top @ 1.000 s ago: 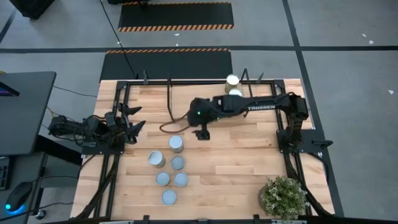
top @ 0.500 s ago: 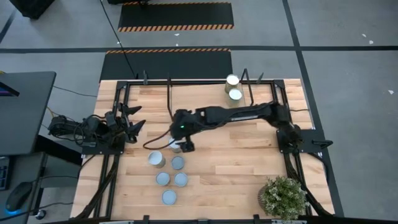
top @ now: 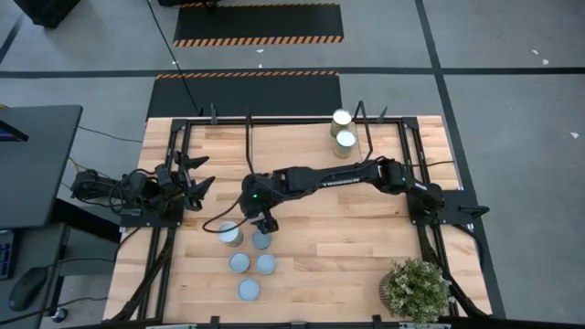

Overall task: Pick and place cans onto a shelf
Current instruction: Put the canned peas on the shelf

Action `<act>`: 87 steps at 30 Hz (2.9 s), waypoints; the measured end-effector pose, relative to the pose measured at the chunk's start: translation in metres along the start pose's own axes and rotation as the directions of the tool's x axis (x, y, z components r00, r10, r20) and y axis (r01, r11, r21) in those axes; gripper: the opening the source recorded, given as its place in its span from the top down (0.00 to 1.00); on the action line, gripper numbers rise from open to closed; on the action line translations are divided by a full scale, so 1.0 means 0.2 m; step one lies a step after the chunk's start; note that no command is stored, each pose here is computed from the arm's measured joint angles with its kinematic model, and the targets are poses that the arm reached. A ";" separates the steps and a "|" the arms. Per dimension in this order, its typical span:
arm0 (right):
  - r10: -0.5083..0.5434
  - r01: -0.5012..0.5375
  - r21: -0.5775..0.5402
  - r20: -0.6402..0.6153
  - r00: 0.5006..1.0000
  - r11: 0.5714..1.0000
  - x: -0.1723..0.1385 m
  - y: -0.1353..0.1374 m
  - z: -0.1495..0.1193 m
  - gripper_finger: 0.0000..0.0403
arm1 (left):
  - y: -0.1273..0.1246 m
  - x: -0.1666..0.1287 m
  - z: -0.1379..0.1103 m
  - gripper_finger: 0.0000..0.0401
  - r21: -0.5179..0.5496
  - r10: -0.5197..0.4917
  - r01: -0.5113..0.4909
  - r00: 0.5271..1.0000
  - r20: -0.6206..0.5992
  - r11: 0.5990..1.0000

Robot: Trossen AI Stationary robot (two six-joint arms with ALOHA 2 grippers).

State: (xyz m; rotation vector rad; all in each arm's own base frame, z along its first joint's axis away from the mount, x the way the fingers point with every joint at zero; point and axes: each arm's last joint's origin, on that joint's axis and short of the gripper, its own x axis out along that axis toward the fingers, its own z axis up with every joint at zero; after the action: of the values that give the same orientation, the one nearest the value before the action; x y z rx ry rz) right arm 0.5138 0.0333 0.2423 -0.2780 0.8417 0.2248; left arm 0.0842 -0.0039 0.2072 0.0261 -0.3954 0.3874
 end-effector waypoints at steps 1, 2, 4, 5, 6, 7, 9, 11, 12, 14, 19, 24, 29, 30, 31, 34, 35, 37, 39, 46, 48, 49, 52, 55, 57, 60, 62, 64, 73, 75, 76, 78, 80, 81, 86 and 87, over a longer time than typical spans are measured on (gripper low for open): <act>-0.002 0.002 -0.002 0.008 1.000 1.000 0.00 0.01 0.01 0.01 | 0.00 0.00 0.00 0.21 0.000 0.001 -0.001 1.000 0.000 1.000; -0.007 0.007 -0.005 0.011 1.000 1.000 0.00 0.01 0.01 0.01 | 0.00 0.00 0.00 0.21 0.000 0.002 -0.002 1.000 0.000 1.000; -0.033 0.033 -0.010 0.004 0.999 0.999 0.00 0.02 0.01 0.01 | 0.00 0.00 0.00 0.21 0.000 0.002 -0.002 1.000 -0.001 1.000; -0.037 0.037 -0.010 0.002 0.999 0.999 0.00 0.02 0.01 0.01 | 0.00 0.00 0.00 0.21 -0.001 0.002 -0.002 1.000 0.000 1.000; -0.036 0.036 -0.006 0.002 0.999 0.999 0.00 0.02 0.01 0.01 | 0.00 0.00 0.00 0.21 -0.001 0.002 -0.002 1.000 0.000 1.000; -0.036 0.036 -0.003 0.004 0.999 0.999 0.01 0.02 0.00 0.01 | 0.00 0.00 0.00 0.21 -0.001 0.002 -0.002 1.000 -0.001 1.000; -0.039 0.039 -0.001 -0.003 0.999 0.999 0.04 0.02 -0.02 0.01 | 0.00 0.00 0.00 0.21 -0.001 0.002 -0.002 1.000 0.000 1.000; -0.037 0.037 -0.002 -0.032 0.999 0.999 0.07 0.03 -0.06 0.01 | 0.00 0.00 0.00 0.21 -0.001 0.002 -0.002 1.000 0.000 1.000; -0.034 0.034 -0.001 -0.039 0.999 0.999 0.09 0.03 -0.07 0.01 | 0.00 0.00 0.00 0.21 -0.001 0.002 -0.002 1.000 0.000 1.000; -0.037 0.037 -0.001 -0.034 0.999 0.999 0.11 0.04 -0.09 0.01 | 0.00 0.00 0.00 0.21 -0.001 0.002 -0.002 1.000 0.000 1.000; -0.056 0.056 -0.007 -0.074 0.996 0.998 0.15 0.05 -0.14 0.01 | 0.00 0.00 0.00 0.21 -0.001 0.002 -0.002 1.000 0.000 1.000; -0.058 0.058 0.001 -0.086 0.995 0.998 0.17 0.03 -0.18 0.02 | 0.00 0.00 0.00 0.21 0.000 0.002 -0.002 1.000 0.000 1.000; -0.060 0.061 0.010 -0.097 0.993 0.998 0.16 0.01 -0.18 0.08 | 0.00 0.00 0.00 0.21 0.000 0.002 -0.002 1.000 0.000 1.000; -0.060 0.061 0.013 -0.103 0.993 0.998 0.16 0.01 -0.19 0.10 | 0.00 0.00 0.00 0.21 0.000 0.002 -0.002 1.000 0.000 1.000; -0.060 0.062 0.018 -0.108 0.992 0.998 0.16 0.00 -0.19 0.12 | 0.00 0.00 0.00 0.21 0.000 0.002 -0.002 1.000 0.000 1.000; -0.057 0.063 0.049 -0.122 0.991 0.997 0.16 -0.02 -0.21 0.17 | 0.00 0.00 0.00 0.21 0.000 0.002 -0.002 1.000 -0.001 1.000; -0.056 0.064 0.058 -0.131 0.990 0.996 0.15 -0.03 -0.21 0.19 | 0.00 0.00 0.00 0.21 -0.001 0.002 -0.002 1.000 0.000 1.000; -0.054 0.065 0.068 -0.146 0.988 0.996 0.15 -0.04 -0.22 0.20 | 0.00 0.00 0.00 0.21 -0.001 0.002 -0.002 1.000 0.000 1.000; -0.054 0.067 0.070 -0.176 0.983 0.995 0.12 -0.06 -0.23 0.20 | 0.00 0.00 0.00 0.21 -0.001 0.002 -0.002 1.000 0.000 1.000; -0.171 0.180 0.023 -0.221 0.960 0.983 -0.14 -0.14 -0.19 0.20 | 0.00 0.00 0.00 0.21 0.008 0.002 -0.002 1.000 0.000 1.000; -0.210 0.216 0.002 -0.233 0.950 0.976 -0.24 -0.18 -0.19 0.20 | 0.00 0.00 0.00 0.21 0.008 0.002 -0.002 1.000 0.000 1.000; -0.217 0.223 0.002 -0.237 0.947 0.975 -0.28 -0.21 -0.19 0.20 | 0.00 0.00 0.00 0.21 0.008 0.002 -0.002 1.000 0.000 1.000; -0.224 0.236 0.026 -0.238 0.945 0.971 -0.42 -0.32 -0.22 0.20 | 0.00 0.00 0.00 0.21 0.000 0.002 -0.002 1.000 0.000 1.000; -0.208 0.232 0.085 -0.225 0.952 0.969 -0.55 -0.48 -0.28 0.20 | 0.00 0.00 0.00 0.21 -0.001 0.001 -0.001 1.000 0.000 1.000; -0.182 0.215 0.138 -0.218 0.959 0.967 -0.59 -0.60 -0.35 0.20 | 0.00 0.00 0.00 0.21 -0.001 0.002 -0.002 1.000 0.000 1.000; -0.183 0.232 0.202 -0.232 0.955 0.952 -0.65 -0.76 -0.46 0.20 | 0.00 0.00 0.00 0.21 -0.001 0.002 -0.002 1.000 0.000 1.000; -0.200 0.261 0.243 -0.247 0.948 0.934 -0.68 -0.87 -0.55 0.20 | 0.00 0.00 0.00 0.21 0.000 0.001 -0.001 1.000 -0.002 1.000; -0.205 0.278 0.286 -0.259 0.944 0.917 -0.69 -0.95 -0.65 0.20 | 0.00 0.00 -0.01 0.21 0.005 -0.001 0.001 1.000 -0.011 1.000; -0.211 0.338 0.397 -0.330 0.920 0.854 -0.64 -1.11 -0.99 0.20 | 0.00 0.00 -0.01 0.21 0.015 0.000 0.001 1.000 -0.026 1.000; -0.210 0.339 0.401 -0.331 0.920 0.851 -0.64 -1.11 -1.00 0.20 | 0.00 0.00 -0.01 0.21 0.016 0.000 0.000 1.000 -0.026 1.000; -0.208 0.338 0.402 -0.332 0.920 0.851 -0.64 -1.11 -1.01 0.20 | 0.00 0.00 -0.01 0.21 0.016 0.001 0.000 1.000 -0.026 1.000; -0.205 0.338 0.406 -0.336 0.919 0.849 -0.64 -1.11 -1.01 0.20 | 0.00 0.00 -0.01 0.21 0.016 0.001 -0.001 1.000 -0.026 1.000; -0.203 0.337 0.407 -0.338 0.919 0.849 -0.64 -1.10 -1.01 0.19 | 0.00 0.00 -0.01 0.21 0.015 0.001 -0.001 1.000 -0.026 1.000; -0.203 0.338 0.406 -0.340 0.918 0.849 -0.64 -1.10 -1.01 0.19 | 0.00 0.00 -0.01 0.21 0.016 0.001 -0.001 1.000 -0.026 1.000; -0.202 0.357 0.396 -0.381 0.902 0.846 -0.65 -1.09 -1.02 0.17 | 0.00 0.00 -0.01 0.21 0.016 0.001 0.000 1.000 -0.027 1.000; -0.200 0.366 0.388 -0.405 0.892 0.846 -0.66 -1.09 -1.02 0.16 | 0.00 0.00 -0.01 0.21 0.016 0.001 -0.001 1.000 -0.027 1.000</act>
State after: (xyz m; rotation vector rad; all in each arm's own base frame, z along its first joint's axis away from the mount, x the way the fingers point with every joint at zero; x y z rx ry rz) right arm 0.3516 -0.2494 0.2455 0.0062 1.1654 -0.3205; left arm 0.0854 -0.0040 0.2045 0.0362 -0.3653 0.3913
